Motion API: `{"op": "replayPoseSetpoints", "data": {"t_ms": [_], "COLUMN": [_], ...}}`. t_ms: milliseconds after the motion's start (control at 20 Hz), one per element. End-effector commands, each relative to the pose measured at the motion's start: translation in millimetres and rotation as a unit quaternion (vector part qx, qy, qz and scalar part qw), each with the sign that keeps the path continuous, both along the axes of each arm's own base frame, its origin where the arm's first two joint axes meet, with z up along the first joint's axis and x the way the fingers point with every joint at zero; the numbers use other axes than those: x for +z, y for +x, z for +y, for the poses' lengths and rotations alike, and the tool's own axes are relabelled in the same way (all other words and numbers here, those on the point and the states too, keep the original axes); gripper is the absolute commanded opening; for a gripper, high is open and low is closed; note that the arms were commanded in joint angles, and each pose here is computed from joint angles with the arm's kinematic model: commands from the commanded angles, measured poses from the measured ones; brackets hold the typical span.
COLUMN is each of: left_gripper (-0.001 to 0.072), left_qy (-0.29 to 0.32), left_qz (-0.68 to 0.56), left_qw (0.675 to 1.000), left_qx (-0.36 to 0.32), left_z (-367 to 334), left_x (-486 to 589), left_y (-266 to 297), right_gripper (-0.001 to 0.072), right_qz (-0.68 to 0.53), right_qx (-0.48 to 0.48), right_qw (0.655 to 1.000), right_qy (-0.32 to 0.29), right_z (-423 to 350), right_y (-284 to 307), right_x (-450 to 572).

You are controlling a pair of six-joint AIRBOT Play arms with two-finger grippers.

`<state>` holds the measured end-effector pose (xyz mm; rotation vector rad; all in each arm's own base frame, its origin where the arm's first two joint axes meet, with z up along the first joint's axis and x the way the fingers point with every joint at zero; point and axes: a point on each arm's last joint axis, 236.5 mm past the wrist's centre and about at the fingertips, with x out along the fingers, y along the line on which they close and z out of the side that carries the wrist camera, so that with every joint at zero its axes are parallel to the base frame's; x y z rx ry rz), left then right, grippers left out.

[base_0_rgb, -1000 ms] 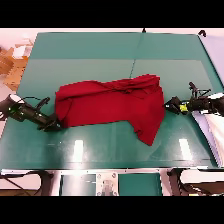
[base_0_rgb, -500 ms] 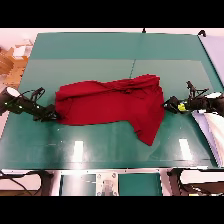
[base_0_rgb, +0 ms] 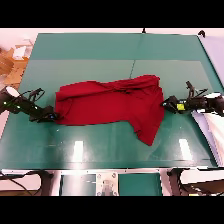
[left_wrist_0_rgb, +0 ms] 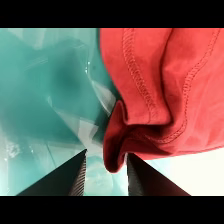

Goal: Fold the shirts.

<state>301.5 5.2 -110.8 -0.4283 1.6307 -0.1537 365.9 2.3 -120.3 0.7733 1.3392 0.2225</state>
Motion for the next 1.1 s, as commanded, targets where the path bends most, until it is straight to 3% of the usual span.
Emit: {"op": "replayPoseSetpoints", "data": {"t_ms": [0, 150, 450, 550, 600, 650, 750, 1050], "left_gripper": [0.0358, 0.0358, 0.0358, 0.0356, 0.0231, 0.0035, 0.0026, 0.0026], "left_qy": [0.006, -0.001, -0.072, -0.086, -0.093, -0.099, -0.108, -0.138], "left_qz": [-0.002, -0.026, -0.054, -0.058, -0.059, -0.057, -0.053, -0.108], "left_qw": [1.000, 0.999, 0.995, 0.993, 0.993, 0.993, 0.993, 0.983], "left_qx": [0.001, 0.023, 0.047, 0.052, 0.049, 0.040, 0.022, -0.051], "left_z": [2, -2, -36, -42, -45, -48, -49, -48], "left_x": [-2, -7, -17, -15, -13, -10, 2, 120], "left_y": [0, 11, 11, 14, 14, 12, 13, 66], "right_gripper": [0.0385, 0.0338, 0.0323, 0.0249, 0.0200, 0.0110, 0.0019, 0.0018], "right_qz": [0.018, 0.018, 0.014, 0.015, 0.016, 0.018, 0.014, -0.130], "right_qx": [0.032, 0.033, 0.023, 0.025, 0.028, 0.031, 0.040, 0.048], "right_qw": [0.999, 0.999, 0.999, 0.999, 0.999, 0.999, 0.998, 0.989], "right_qy": [0.007, 0.007, 0.024, 0.028, 0.033, 0.036, 0.042, 0.055], "right_z": [19, 19, 25, 26, 28, 30, 31, 22], "right_y": [-9, -8, -4, -5, -6, -7, -4, 64], "right_x": [-12, -11, -6, -5, -4, -2, 6, 146]}}
